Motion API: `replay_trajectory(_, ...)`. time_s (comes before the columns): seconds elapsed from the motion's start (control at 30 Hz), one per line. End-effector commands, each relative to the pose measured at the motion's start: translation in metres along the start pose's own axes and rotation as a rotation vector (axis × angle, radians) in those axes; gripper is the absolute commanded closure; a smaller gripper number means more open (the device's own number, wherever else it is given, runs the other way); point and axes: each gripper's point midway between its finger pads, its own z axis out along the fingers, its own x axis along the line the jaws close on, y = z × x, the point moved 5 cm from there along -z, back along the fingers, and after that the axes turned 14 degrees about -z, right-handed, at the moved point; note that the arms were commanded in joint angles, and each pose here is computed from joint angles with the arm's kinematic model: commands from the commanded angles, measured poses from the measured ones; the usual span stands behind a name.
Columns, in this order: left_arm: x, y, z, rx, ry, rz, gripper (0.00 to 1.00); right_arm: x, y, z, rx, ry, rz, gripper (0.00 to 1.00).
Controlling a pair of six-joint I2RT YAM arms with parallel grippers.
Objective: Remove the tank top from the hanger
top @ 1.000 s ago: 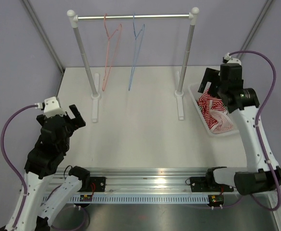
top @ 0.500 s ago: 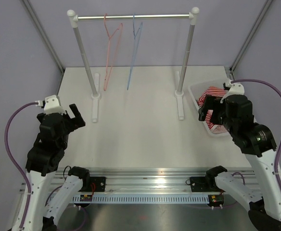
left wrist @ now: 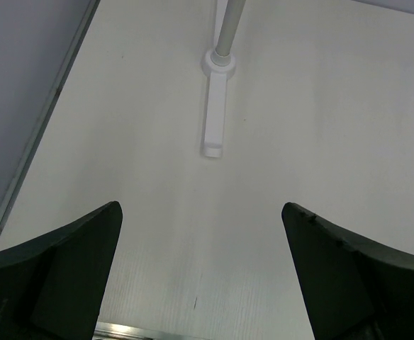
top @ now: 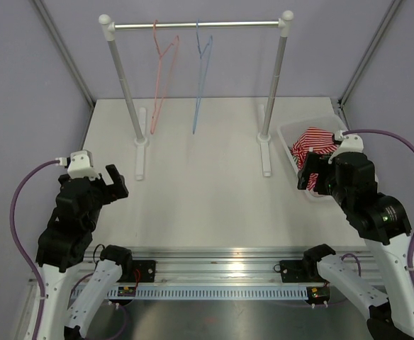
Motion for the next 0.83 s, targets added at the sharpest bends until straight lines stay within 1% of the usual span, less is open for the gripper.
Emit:
replay_trajectory(0.0, -0.008, 0.009, 0.001, -0.034, -0.052, 0.007, 0.01, -0.002, -0.001, 0.007, 0.010, -0.040, 0.002, 0.01)
replay_trajectory(0.33, -0.007, 0.007, 0.004, -0.066, -0.053, -0.001, 0.01, 0.004, 0.001, 0.019, 0.003, -0.023, 0.013, 0.01)
replay_trajectory(0.8, -0.006, 0.005, 0.007, -0.076, -0.053, -0.004, 0.01, 0.006, -0.003, 0.025, 0.004, -0.017, 0.017, 0.00)
